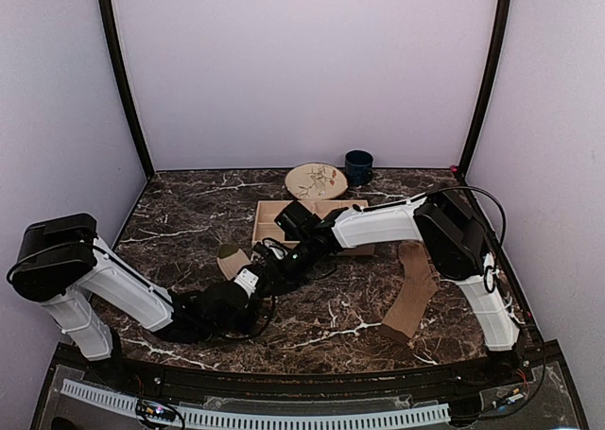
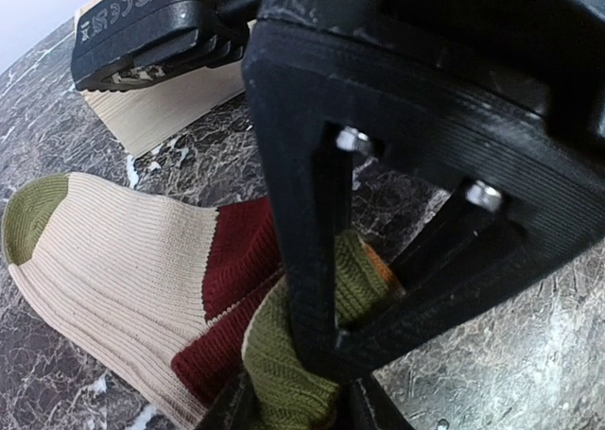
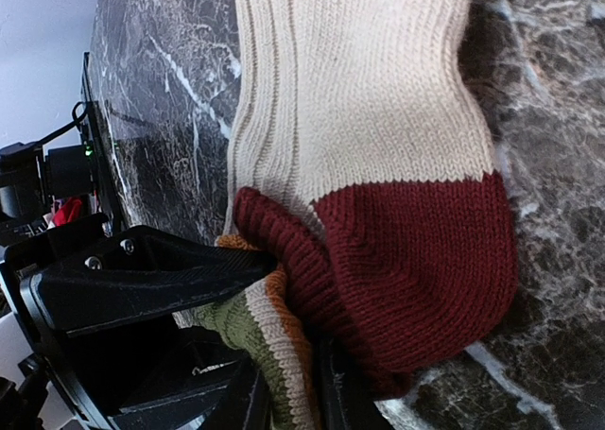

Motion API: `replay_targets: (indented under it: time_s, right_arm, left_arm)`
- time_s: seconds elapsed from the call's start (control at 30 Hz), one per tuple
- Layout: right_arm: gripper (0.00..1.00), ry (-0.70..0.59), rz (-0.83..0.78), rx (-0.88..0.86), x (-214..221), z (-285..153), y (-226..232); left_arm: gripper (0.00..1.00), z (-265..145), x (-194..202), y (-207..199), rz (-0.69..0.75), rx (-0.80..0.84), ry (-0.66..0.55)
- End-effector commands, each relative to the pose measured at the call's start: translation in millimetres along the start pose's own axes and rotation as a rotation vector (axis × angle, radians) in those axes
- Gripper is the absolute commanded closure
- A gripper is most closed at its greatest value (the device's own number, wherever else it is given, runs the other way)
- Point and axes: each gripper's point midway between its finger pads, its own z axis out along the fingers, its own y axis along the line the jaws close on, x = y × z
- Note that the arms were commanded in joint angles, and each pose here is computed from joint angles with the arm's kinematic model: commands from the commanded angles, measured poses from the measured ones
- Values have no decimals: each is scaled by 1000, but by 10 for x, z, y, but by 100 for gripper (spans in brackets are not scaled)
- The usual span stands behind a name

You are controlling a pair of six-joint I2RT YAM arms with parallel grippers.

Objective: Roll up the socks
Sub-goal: Roll the sock at the center of the board.

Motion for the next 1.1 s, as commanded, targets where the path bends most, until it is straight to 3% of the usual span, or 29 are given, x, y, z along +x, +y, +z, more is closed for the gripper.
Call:
replay_targets:
  time_s: [0.0, 0.33, 0.77, 1.07]
  right_arm:
    - [79, -27, -59, -8, -45, -114, 135]
    - [76, -101, -132, 68, -109, -262, 112]
    - [67, -115, -171, 151, -63, -333, -22]
    - [65, -253, -246, 286, -113, -710, -41]
  left_arm:
    - [68, -87, 807, -104, 76, 132, 314]
    - [78, -190, 771, -334, 46, 293, 368]
    - [81, -241, 788, -482, 18, 395, 456]
    - [82, -294, 790, -557, 3, 457, 488]
